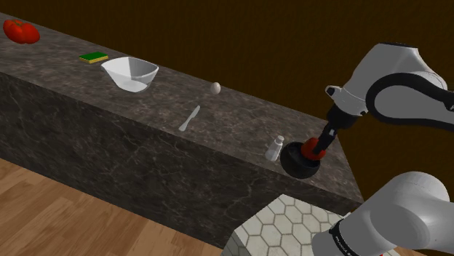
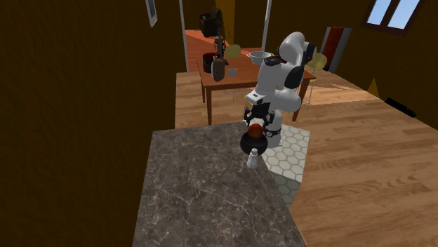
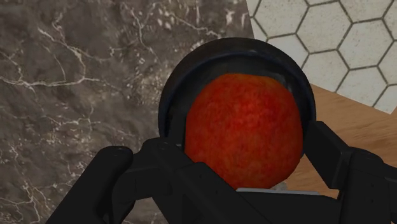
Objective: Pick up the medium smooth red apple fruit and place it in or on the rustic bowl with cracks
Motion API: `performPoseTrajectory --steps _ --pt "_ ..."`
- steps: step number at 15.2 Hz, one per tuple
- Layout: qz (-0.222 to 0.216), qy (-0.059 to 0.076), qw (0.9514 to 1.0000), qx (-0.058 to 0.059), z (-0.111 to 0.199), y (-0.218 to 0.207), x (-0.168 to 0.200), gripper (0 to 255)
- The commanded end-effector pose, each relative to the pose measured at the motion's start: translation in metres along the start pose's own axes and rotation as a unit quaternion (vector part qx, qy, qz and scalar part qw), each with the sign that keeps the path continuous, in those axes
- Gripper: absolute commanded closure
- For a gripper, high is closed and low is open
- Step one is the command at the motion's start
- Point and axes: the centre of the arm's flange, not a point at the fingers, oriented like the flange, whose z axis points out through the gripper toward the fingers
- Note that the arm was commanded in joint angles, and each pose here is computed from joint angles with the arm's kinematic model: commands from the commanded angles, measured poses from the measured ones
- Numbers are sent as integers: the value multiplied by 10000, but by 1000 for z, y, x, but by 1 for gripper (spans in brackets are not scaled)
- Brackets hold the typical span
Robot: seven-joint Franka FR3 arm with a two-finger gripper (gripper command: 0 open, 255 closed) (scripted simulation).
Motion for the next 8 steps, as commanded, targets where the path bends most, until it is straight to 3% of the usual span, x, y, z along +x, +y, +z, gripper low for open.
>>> performPoseTrajectory --steps 1,7,8 --pt "0 2 10000 -1 3 0 0 255" --pt "0 2 10000 -1 3 0 0 255" --pt "0 2 10000 -1 3 0 0 0"
